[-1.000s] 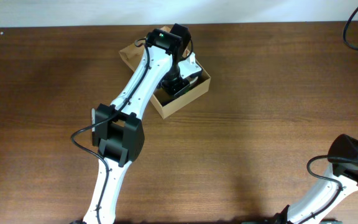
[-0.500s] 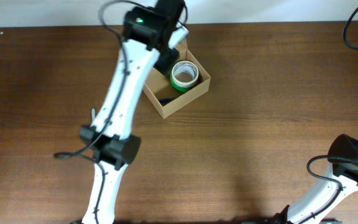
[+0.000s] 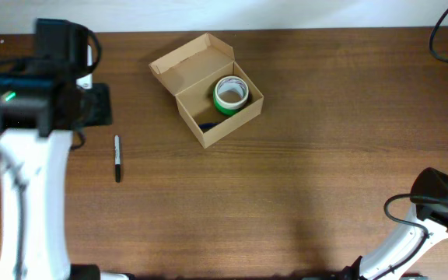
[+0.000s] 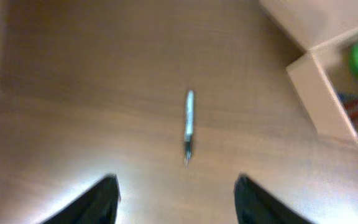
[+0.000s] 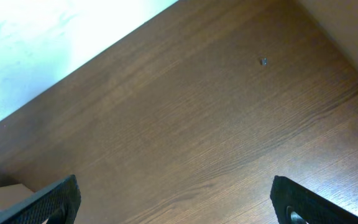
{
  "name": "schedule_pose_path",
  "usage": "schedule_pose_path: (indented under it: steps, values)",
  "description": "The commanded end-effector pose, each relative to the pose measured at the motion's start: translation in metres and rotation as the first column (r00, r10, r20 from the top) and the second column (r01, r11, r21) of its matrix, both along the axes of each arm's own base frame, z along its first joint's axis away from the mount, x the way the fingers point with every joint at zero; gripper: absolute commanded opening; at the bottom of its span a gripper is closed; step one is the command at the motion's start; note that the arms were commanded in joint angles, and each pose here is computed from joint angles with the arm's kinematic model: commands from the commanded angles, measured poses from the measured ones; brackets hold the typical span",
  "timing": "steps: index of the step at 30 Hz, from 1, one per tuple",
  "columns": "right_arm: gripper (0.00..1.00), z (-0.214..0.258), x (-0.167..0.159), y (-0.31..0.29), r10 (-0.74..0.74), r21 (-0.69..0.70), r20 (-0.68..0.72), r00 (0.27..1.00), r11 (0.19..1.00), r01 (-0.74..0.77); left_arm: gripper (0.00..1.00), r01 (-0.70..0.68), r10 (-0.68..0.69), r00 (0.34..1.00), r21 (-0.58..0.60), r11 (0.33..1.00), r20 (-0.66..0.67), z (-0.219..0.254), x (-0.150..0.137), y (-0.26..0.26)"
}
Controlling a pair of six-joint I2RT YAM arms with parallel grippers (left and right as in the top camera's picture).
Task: Pack container
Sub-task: 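Move the left gripper to the black marker and grasp it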
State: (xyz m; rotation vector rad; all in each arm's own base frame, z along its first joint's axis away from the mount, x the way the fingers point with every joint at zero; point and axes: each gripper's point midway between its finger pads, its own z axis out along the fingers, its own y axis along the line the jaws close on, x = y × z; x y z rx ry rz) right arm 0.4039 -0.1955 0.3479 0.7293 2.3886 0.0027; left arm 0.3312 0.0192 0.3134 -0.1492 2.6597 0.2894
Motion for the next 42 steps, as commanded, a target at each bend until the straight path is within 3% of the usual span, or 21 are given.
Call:
schedule_pose_path:
  steps: [1,8,11,16,20,31,42]
  values:
    - [0.99,0.007,-0.002,0.002,-0.002,-0.003,0.020,1.000,1.000,0.002,0.63,-0.069,0.054,0.987,-0.093,0.993,-0.149,-0.110,0.027,-0.005]
    - [0.99,0.007,-0.002,0.002,-0.002,-0.003,0.020,1.000,1.000,0.002,0.65,-0.164,0.109,0.958,-0.193,0.967,-0.263,-0.222,0.026,-0.005]
    - [0.99,0.007,-0.002,0.001,-0.002,-0.003,0.020,1.000,1.000,0.002,0.64,-0.191,0.125,0.939,-0.183,0.964,-0.320,-0.247,0.021,0.002]
    - [0.99,0.007,-0.002,0.002,-0.002,-0.003,0.020,1.000,1.000,0.002,0.58,-0.122,0.047,0.917,-0.168,0.978,-0.396,-0.278,0.019,0.012]
    - [0.99,0.007,-0.002,0.002,-0.002,-0.003,0.020,1.000,1.000,0.002,0.58,-0.142,0.061,0.905,-0.164,0.976,-0.420,-0.288,0.017,0.021]
    - [0.99,0.007,-0.002,0.001,-0.002,-0.003,0.020,1.000,1.000,0.002,0.54,-0.046,-0.064,0.895,-0.234,0.971,-0.442,-0.306,0.016,0.036]
    - [0.99,0.007,-0.002,0.002,-0.002,-0.003,0.020,1.000,1.000,0.002,0.50,-0.050,-0.063,0.886,-0.230,0.972,-0.459,-0.324,0.018,0.038]
